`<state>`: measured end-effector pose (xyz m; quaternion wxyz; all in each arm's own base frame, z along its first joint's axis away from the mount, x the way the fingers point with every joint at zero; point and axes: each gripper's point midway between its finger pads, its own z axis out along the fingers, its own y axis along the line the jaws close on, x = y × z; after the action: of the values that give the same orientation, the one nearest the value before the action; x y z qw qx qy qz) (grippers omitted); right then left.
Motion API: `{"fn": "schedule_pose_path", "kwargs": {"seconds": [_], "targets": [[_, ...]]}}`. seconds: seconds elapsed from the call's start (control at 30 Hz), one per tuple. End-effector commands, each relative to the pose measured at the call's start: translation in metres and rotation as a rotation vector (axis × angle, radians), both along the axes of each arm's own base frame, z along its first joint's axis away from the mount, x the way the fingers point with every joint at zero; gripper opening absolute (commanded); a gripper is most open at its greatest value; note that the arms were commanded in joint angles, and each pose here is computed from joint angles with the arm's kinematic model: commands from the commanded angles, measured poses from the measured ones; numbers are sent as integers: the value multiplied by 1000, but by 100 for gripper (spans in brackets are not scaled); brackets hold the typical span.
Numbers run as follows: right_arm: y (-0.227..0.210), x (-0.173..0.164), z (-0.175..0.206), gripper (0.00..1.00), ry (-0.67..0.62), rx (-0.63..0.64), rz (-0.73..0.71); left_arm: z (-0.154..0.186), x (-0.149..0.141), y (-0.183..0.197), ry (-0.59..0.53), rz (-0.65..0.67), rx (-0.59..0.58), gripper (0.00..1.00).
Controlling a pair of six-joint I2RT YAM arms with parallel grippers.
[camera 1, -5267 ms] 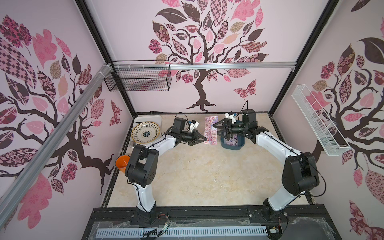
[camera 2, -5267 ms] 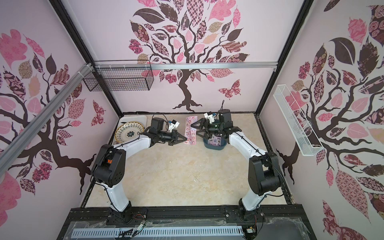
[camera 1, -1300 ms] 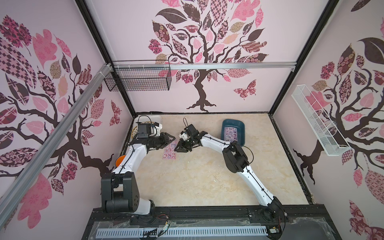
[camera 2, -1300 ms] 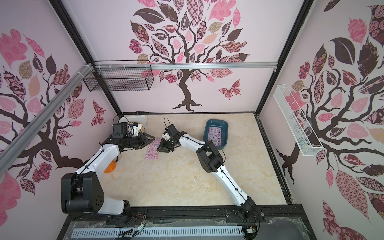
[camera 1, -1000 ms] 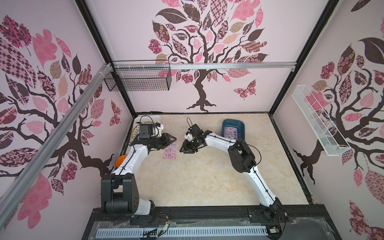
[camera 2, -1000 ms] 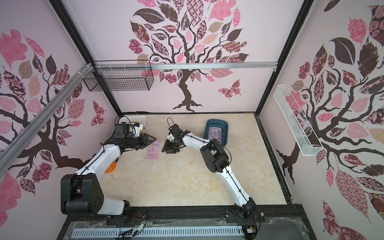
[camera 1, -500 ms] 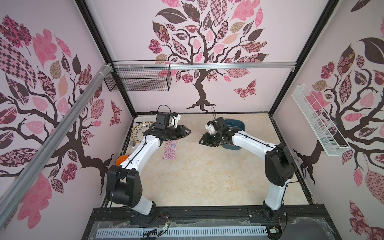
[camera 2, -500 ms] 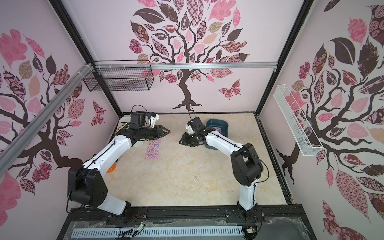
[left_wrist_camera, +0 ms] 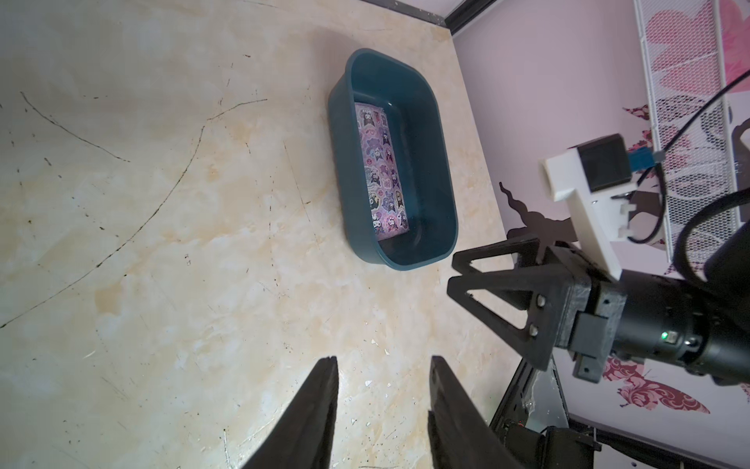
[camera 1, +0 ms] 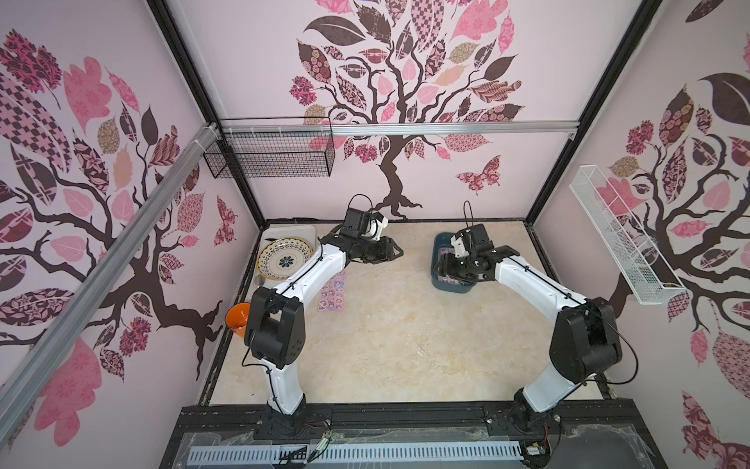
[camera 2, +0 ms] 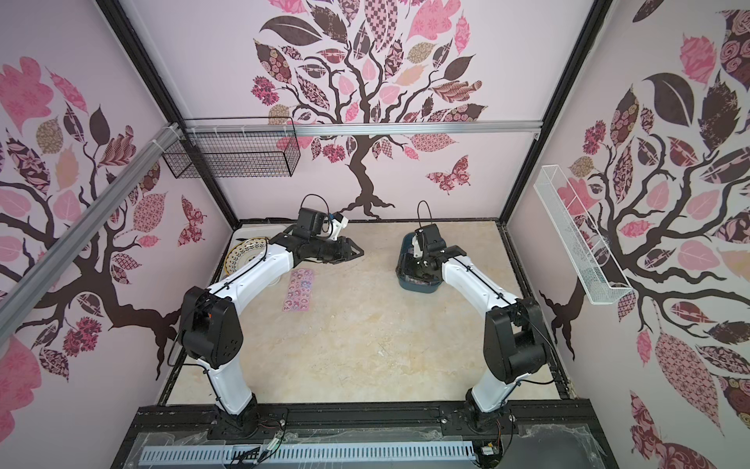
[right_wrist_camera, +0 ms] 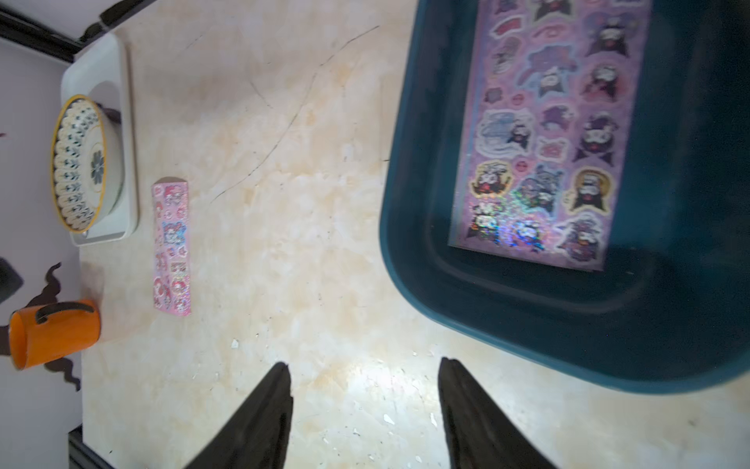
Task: Take the stickers out of the storage box
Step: Pick up the sticker from the storage box.
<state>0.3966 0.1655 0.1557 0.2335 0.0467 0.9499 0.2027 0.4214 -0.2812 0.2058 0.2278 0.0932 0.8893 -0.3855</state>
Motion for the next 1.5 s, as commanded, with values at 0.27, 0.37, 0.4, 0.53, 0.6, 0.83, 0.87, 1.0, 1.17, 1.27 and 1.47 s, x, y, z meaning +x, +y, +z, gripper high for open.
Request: {"fn": "schedule_pose_path", "kwargs": {"seconds": [0.27,0.37,0.4,0.53,0.6,0.83,0.87,1.0,1.17,1.27,1.47], "targets": [[-34,65,-4,72,17,-228,-33,-10,-13,11,-6,-58,81,44],[-39,79,-25,77,70,-270,-40,-10,-13,12,-17,-55,83,45],[-42,84,-31,78,84,-279,-41,-8,-12,12,-19,-56,77,45],[-54,100,-50,80,108,-340,-39,-6,-10,14,-10,-56,42,45],[-61,105,-58,83,128,-366,-40,-7,-7,18,2,-42,30,45],[-64,114,-87,85,194,-348,-21,-2,5,35,28,3,-47,45],[-65,114,-91,85,202,-354,-20,-3,7,37,24,11,-44,45],[-67,118,-102,91,221,-377,-17,-3,7,38,28,10,-45,45],[-72,120,-114,94,241,-417,-19,-5,7,37,33,4,-50,45],[-74,119,-118,94,250,-427,-16,-4,6,36,36,1,-57,45],[-70,117,-129,94,272,-410,-3,0,6,35,26,-3,-62,45]]}}
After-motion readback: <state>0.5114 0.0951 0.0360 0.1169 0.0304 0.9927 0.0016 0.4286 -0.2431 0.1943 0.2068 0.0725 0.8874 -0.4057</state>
